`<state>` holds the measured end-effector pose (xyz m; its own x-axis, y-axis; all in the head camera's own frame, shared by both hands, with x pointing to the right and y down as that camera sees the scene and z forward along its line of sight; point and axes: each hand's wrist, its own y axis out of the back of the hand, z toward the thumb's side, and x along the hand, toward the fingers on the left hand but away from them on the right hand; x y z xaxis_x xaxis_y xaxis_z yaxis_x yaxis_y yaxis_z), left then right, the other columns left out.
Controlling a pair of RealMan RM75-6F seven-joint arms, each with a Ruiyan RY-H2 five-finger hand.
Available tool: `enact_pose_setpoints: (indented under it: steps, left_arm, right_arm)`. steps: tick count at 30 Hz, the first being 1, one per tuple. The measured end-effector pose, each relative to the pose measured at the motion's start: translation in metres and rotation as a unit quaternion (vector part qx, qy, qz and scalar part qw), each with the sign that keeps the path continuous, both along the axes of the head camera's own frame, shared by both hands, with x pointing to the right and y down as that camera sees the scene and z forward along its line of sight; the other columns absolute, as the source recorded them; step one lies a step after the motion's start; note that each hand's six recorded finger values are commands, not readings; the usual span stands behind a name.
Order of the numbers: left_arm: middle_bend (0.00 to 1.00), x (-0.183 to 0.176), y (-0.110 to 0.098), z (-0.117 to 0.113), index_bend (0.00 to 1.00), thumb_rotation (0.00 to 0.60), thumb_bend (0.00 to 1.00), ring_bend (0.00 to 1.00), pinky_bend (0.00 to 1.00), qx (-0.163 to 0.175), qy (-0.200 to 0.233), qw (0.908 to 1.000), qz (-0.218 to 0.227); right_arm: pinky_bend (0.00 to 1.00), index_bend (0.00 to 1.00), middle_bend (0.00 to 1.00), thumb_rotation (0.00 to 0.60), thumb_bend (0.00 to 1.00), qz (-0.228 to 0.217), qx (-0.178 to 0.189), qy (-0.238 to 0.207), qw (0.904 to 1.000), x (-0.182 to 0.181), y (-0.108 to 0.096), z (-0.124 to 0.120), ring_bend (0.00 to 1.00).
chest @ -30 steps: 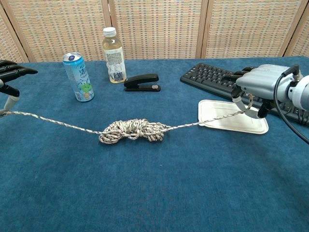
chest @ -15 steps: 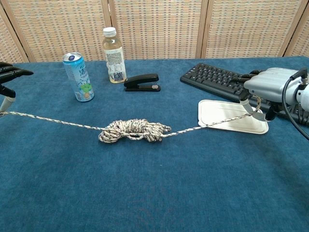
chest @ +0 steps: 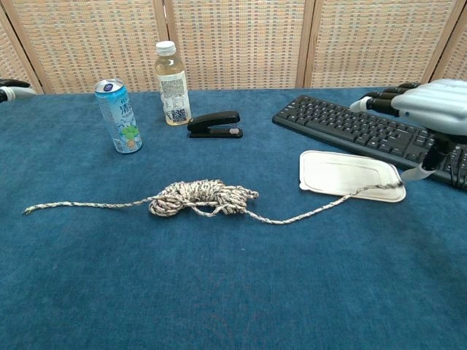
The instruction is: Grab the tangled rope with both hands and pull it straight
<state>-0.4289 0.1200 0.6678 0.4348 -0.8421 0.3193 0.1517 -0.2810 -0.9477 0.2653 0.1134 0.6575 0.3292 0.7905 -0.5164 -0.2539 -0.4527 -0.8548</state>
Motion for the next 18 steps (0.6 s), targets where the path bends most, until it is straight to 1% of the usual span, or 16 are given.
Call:
enact_pose_setpoints:
  steps: [3, 8, 11, 15, 18]
  left_arm:
    - [0.00, -0.004, 0.006, -0.013, 0.00, 0.600, 0.00, 0.00, 0.00, 0.003, 0.030, 0.9991, -0.028]
    - [0.00, -0.007, 0.022, -0.035, 0.00, 0.600, 0.00, 0.00, 0.00, 0.003, 0.068, 0.9945, -0.079]
    - [0.00, -0.005, 0.037, -0.052, 0.00, 0.600, 0.00, 0.00, 0.00, -0.004, 0.090, 0.9894, -0.114]
    - [0.00, 0.000, 0.059, -0.079, 0.00, 0.600, 0.00, 0.00, 0.00, -0.019, 0.120, 0.9783, -0.168]
    - [0.00, 0.000, 0.075, -0.100, 0.00, 0.600, 0.00, 0.00, 0.00, -0.025, 0.128, 0.9697, -0.207]
  right_arm:
    - [0.00, 0.00, 0.00, 0.600, 0.00, 0.010, 0.025, -0.020, 0.9994, 0.015, 0.008, -0.019, 0.00]
    - [0.00, 0.00, 0.00, 0.600, 0.00, 0.042, 0.061, -0.067, 0.9950, 0.044, 0.033, -0.049, 0.00]
    - [0.00, 0.00, 0.00, 0.600, 0.00, 0.063, 0.079, -0.091, 0.9906, 0.061, 0.052, -0.065, 0.00]
    - [0.00, 0.00, 0.00, 0.600, 0.00, 0.085, 0.101, -0.111, 0.9849, 0.078, 0.078, -0.086, 0.00]
    - [0.00, 0.00, 0.00, 0.600, 0.00, 0.102, 0.113, -0.122, 0.9809, 0.086, 0.096, -0.100, 0.00]
